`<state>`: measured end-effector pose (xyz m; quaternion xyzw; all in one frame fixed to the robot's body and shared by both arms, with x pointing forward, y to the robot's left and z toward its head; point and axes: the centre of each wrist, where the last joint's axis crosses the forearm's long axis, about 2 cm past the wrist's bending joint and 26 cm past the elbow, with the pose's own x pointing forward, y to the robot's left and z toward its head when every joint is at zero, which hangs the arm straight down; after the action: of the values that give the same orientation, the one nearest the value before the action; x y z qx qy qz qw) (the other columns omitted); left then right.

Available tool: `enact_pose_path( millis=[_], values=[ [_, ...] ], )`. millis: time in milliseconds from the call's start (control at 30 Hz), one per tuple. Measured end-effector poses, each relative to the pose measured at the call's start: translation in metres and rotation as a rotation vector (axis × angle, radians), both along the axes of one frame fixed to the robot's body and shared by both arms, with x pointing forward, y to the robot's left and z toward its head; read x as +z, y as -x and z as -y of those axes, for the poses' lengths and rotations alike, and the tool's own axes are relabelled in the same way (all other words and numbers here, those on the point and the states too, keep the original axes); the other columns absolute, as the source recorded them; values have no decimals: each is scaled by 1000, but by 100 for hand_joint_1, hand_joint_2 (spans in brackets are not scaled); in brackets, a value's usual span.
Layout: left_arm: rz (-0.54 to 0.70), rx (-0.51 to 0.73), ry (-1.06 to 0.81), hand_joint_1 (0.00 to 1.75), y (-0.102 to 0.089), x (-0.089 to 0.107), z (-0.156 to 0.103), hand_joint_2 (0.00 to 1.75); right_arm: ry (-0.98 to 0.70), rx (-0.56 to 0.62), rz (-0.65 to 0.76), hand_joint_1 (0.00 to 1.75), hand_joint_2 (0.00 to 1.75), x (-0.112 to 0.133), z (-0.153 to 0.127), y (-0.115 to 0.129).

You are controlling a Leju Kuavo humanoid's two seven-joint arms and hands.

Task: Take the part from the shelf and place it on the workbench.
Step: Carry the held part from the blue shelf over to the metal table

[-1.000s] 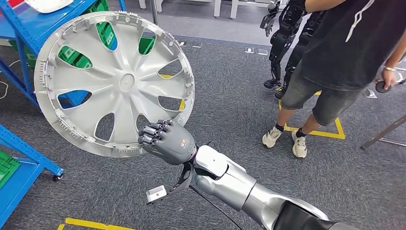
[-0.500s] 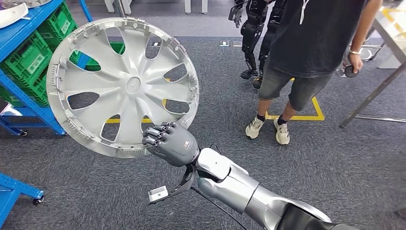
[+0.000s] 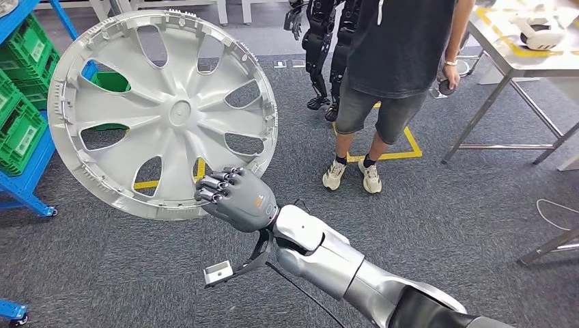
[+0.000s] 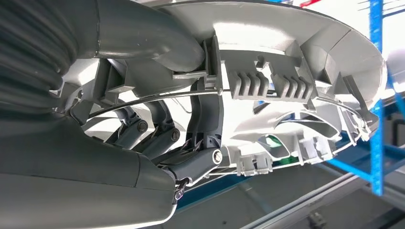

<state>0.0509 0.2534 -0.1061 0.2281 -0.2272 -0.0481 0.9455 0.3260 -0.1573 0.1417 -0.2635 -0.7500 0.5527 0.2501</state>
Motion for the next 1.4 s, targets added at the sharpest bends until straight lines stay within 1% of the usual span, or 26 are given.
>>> enact_pose_path(
  millis=[133, 367, 500, 767, 1400],
  values=[
    [1, 3, 4, 0, -1, 0, -1, 175, -10, -4, 13, 175, 175, 8, -4, -6],
    [-2, 10, 8, 0, -1, 0, -1, 175, -16, -2, 15, 175, 175, 11, -8, -9],
    [-14, 6, 19, 0, 2, -1, -1, 175, -15, -5, 5, 175, 175, 9, -9, -8],
    [4, 1, 21, 0, 0, 0, -3, 175, 8, -25, 14, 175, 175, 9, -10, -8],
    [-16, 45, 42, 0, -1, 0, -1, 175, 3, -18, 25, 175, 175, 20, -32, -8]
  ],
)
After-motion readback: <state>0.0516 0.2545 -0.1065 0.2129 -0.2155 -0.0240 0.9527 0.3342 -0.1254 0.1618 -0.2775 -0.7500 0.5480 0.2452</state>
